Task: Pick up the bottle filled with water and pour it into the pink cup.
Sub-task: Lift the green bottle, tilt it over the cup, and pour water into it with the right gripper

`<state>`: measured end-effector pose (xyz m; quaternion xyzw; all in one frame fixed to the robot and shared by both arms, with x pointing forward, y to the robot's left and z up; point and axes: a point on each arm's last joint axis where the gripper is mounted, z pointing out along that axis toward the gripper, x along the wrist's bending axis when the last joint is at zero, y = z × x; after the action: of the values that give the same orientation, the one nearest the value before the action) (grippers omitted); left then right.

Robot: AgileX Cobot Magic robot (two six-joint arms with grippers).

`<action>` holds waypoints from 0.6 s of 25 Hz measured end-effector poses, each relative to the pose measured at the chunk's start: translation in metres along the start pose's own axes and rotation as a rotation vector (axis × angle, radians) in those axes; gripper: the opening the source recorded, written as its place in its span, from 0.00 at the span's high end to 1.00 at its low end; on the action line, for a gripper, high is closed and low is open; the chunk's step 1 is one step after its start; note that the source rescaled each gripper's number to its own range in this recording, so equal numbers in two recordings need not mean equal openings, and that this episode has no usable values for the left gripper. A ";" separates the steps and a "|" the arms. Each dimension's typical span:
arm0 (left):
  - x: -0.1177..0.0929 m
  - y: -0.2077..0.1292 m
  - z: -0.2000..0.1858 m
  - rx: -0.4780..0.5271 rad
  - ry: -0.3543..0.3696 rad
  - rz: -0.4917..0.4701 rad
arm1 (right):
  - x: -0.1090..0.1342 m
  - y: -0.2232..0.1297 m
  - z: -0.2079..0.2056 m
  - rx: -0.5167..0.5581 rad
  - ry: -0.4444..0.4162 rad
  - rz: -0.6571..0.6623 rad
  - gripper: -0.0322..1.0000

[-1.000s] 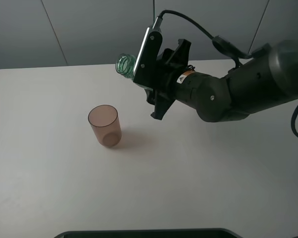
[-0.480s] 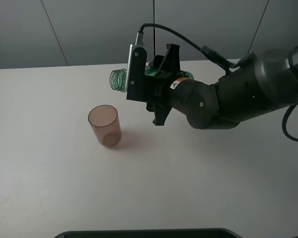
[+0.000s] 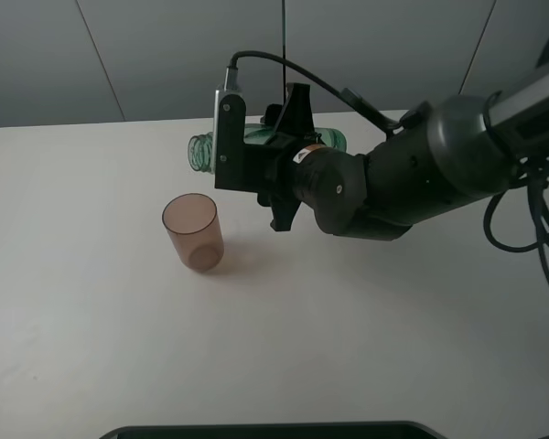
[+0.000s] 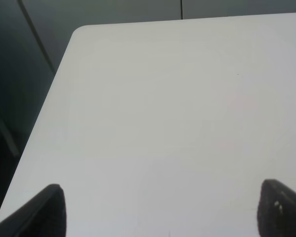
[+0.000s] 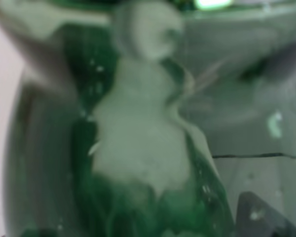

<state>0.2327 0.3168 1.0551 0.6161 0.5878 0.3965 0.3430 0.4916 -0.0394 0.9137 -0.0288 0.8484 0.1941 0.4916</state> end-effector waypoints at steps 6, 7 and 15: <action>0.000 0.000 0.000 0.000 0.000 0.000 | -0.005 0.002 0.002 0.019 -0.011 -0.004 0.97; 0.000 0.000 0.000 0.000 0.000 0.000 | -0.005 0.002 0.002 0.021 -0.013 -0.006 0.97; 0.000 0.000 0.000 0.000 0.000 0.000 | -0.006 0.001 0.003 0.034 -0.012 -0.037 0.97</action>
<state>0.2327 0.3168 1.0551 0.6161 0.5878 0.3965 0.3430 0.4964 -0.0380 0.9178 -0.0349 0.8479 0.1706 0.5007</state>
